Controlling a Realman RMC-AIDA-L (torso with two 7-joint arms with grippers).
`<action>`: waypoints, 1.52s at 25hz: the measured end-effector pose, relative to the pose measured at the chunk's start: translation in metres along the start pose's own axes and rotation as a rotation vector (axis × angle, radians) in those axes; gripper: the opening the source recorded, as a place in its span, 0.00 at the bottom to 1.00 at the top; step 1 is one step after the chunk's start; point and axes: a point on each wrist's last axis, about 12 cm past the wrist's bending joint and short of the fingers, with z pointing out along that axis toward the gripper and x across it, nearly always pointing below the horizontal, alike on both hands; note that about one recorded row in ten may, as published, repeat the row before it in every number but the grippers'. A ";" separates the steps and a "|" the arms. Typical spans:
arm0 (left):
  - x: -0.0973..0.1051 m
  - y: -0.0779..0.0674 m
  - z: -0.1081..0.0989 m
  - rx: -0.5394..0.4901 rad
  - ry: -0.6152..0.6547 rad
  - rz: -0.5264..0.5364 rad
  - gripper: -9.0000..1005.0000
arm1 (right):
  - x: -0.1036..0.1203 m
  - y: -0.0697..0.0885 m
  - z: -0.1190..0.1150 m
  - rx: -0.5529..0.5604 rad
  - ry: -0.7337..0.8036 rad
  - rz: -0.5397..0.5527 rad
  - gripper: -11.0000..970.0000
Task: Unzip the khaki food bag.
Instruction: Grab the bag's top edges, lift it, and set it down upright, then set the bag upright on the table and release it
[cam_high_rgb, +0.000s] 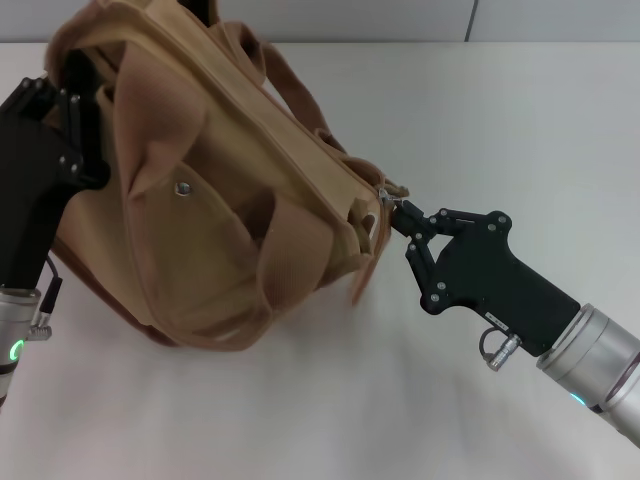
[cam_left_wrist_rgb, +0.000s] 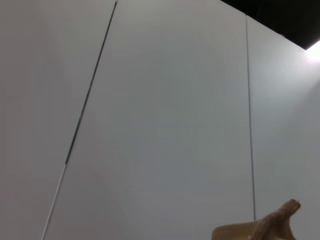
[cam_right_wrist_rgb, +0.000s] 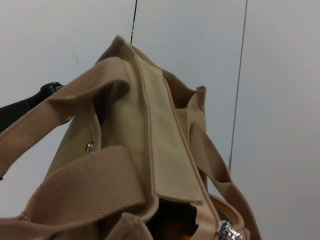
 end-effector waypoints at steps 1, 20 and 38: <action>0.000 0.000 -0.001 -0.004 0.000 0.001 0.13 | 0.000 0.000 0.000 0.000 0.000 0.000 0.02; 0.000 0.004 -0.004 -0.027 0.015 0.009 0.14 | 0.006 -0.014 0.001 0.107 0.052 0.021 0.13; 0.003 0.003 -0.006 -0.037 0.037 0.006 0.15 | 0.009 -0.019 0.036 0.028 0.140 0.004 0.31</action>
